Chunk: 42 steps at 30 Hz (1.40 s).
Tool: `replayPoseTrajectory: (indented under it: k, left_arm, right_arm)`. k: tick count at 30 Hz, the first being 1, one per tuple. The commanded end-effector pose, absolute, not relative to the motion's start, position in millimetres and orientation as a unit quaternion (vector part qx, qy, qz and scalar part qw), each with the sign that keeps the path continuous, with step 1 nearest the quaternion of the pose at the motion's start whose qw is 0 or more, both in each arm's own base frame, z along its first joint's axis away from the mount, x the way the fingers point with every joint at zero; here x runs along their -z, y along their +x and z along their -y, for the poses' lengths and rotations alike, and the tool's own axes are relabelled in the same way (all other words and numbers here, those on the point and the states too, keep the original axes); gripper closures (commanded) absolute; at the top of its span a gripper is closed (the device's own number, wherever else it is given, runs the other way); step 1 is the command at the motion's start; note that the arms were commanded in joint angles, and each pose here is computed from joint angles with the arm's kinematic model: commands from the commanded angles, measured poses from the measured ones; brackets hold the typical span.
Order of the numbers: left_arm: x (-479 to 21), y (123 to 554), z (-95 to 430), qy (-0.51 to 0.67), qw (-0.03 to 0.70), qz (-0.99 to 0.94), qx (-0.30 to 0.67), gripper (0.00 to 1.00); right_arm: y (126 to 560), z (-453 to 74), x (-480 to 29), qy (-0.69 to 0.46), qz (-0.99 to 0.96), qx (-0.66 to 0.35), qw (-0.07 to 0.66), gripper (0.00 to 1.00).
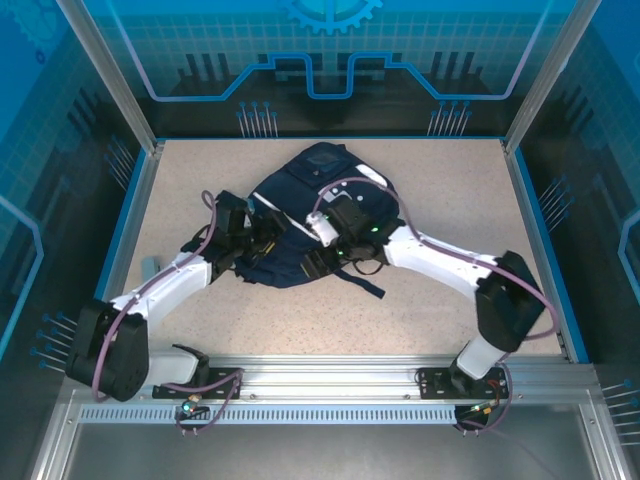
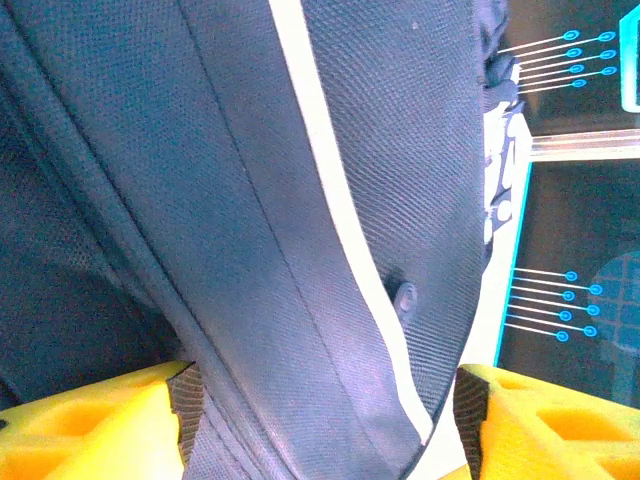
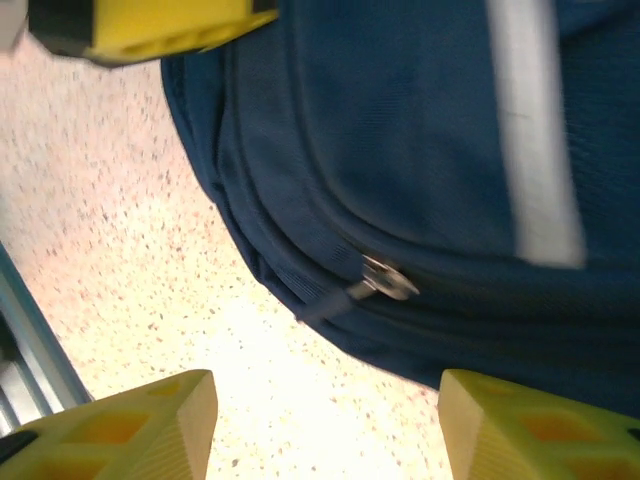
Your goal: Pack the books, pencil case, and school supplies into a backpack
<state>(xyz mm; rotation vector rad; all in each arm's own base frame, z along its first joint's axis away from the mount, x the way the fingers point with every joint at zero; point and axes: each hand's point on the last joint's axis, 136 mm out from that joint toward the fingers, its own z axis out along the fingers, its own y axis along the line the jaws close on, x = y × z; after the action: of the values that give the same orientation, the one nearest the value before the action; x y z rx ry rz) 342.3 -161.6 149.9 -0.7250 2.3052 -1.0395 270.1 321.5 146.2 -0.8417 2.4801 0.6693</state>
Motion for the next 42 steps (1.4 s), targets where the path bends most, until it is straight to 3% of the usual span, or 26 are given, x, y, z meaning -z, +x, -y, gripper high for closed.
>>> replayPoseTrajectory:
  k: [1, 8, 15, 20, 33, 42]
  left_arm:
    - [-156.8, 327.5, 159.8, -0.224, 0.265, -0.863, 0.367, 0.3]
    - [-168.1, 302.0, 174.1, -0.137, 0.286, -0.882, 0.349, 0.38]
    - [-157.3, 279.1, 199.1, -0.032, 0.294, -0.921, 0.254, 0.48]
    - [-146.6, 276.9, 221.6, 0.01, 0.29, -0.932, 0.219, 0.53]
    - [-129.4, 295.1, 236.2, 0.028, 0.279, -0.947, 0.157, 0.71]
    - [-118.9, 299.1, 229.0, 0.006, 0.269, -0.955, 0.122, 0.71]
  right_arm:
    - [280.8, -307.9, -165.1, -0.234, -0.904, -0.262, 0.242, 0.36]
    - [308.1, -275.1, -169.8, -0.099, -0.927, -0.268, 0.242, 0.35]
    - [324.0, -255.3, -162.6, -0.018, -0.932, -0.286, 0.223, 0.33]
    - [329.2, -241.5, -148.5, 0.029, -0.933, -0.296, 0.202, 0.25]
    - [331.2, -234.3, -148.4, 0.044, -0.929, -0.307, 0.203, 0.21]
    - [331.4, -237.0, -146.2, 0.039, -0.929, -0.31, 0.198, 0.21]
